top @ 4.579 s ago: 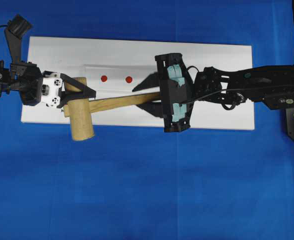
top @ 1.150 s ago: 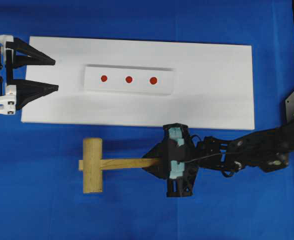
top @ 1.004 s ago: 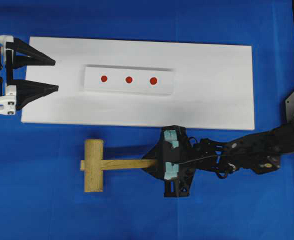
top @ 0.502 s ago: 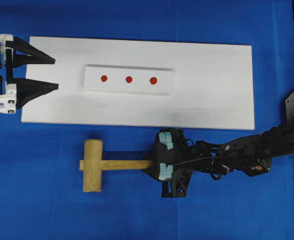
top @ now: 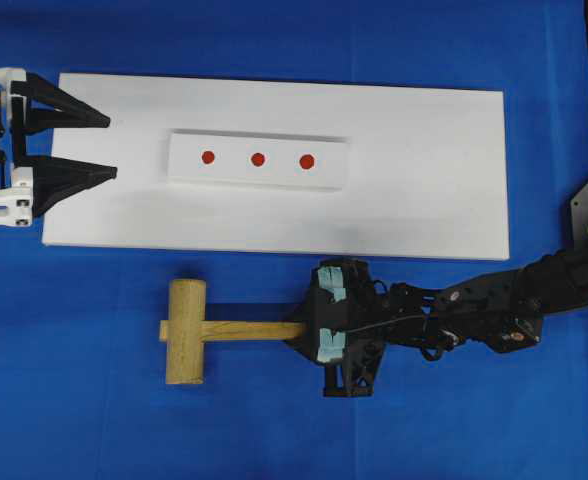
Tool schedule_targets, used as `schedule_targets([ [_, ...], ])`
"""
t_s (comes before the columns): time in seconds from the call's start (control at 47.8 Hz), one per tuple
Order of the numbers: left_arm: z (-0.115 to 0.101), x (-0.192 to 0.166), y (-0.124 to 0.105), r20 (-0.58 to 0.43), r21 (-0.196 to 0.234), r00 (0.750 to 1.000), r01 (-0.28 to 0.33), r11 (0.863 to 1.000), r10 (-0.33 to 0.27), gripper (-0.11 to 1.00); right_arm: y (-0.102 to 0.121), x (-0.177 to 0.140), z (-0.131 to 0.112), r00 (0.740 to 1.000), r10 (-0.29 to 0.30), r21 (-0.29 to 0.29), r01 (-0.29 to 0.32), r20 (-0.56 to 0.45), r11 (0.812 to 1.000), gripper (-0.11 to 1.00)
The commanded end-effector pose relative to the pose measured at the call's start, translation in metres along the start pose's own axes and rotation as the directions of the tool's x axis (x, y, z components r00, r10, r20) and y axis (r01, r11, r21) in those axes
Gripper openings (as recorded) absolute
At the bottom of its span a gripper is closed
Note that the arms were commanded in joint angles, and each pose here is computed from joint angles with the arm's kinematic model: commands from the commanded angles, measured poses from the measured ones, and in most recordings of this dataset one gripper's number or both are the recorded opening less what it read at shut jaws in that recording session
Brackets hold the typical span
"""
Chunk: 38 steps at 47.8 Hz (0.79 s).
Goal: Hit the mark with a hammer.
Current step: 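Lower the mallet onto the table and open the right gripper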
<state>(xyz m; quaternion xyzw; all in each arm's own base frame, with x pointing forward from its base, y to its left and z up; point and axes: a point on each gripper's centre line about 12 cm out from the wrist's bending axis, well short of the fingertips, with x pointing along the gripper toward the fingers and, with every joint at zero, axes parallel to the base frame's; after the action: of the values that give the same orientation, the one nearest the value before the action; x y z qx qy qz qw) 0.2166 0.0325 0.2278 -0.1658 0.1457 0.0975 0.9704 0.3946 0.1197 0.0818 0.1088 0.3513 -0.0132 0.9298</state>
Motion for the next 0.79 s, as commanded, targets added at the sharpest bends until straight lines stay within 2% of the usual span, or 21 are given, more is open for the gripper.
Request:
schedule_targets([
  [0.0, 0.005, 0.001, -0.001, 0.014, 0.001, 1.0, 0.003, 1.0, -0.003, 0.84, 0.009, -0.003, 0.008, 1.0, 0.028, 0.002, -0.028, 0.01, 1.0, 0.07],
  [0.188, 0.004, 0.001, -0.001, 0.012, 0.001, 1.0, 0.002, 1.0, -0.002, 0.84, 0.01, -0.003, 0.007, 0.999, 0.034, 0.003, -0.034, -0.003, 0.999, 0.07],
  [0.23, 0.005, 0.001, -0.001, 0.014, 0.001, 1.0, 0.003, 1.0, -0.003, 0.84, 0.01, -0.003, 0.007, 0.999, 0.034, 0.003, -0.034, -0.003, 0.999, 0.11],
  [0.272, 0.005, 0.001, -0.001, 0.014, 0.001, 1.0, 0.001, 1.0, -0.001, 0.84, 0.01, -0.004, 0.008, 0.999, 0.035, 0.002, -0.035, 0.0, 0.999, 0.18],
  [0.335, 0.004, 0.001, -0.001, 0.011, 0.001, 1.0, 0.0, 1.0, 0.0, 0.84, 0.01, -0.006, 0.01, 0.999, 0.038, 0.004, -0.038, 0.008, 0.999, 0.34],
  [0.502, 0.004, 0.0, -0.001, 0.013, -0.001, 1.0, 0.001, 1.0, -0.001, 0.84, 0.014, -0.026, 0.029, 0.996, 0.064, -0.006, -0.064, 0.062, 0.998, 0.82],
  [0.544, 0.004, 0.0, -0.001, 0.014, 0.0, 1.0, 0.003, 1.0, -0.003, 0.84, 0.015, -0.032, 0.035, 0.994, 0.072, -0.012, -0.071, 0.081, 0.997, 0.89],
  [0.69, 0.007, -0.004, -0.002, 0.03, -0.006, 1.0, 0.008, 1.0, -0.008, 0.84, 0.014, -0.061, 0.058, 0.984, 0.097, -0.04, -0.092, 0.153, 0.995, 0.81],
  [0.774, 0.008, -0.007, -0.002, 0.037, -0.007, 0.999, 0.009, 1.0, -0.009, 0.84, 0.013, -0.082, 0.072, 0.974, 0.119, -0.062, -0.108, 0.195, 0.992, 0.8],
])
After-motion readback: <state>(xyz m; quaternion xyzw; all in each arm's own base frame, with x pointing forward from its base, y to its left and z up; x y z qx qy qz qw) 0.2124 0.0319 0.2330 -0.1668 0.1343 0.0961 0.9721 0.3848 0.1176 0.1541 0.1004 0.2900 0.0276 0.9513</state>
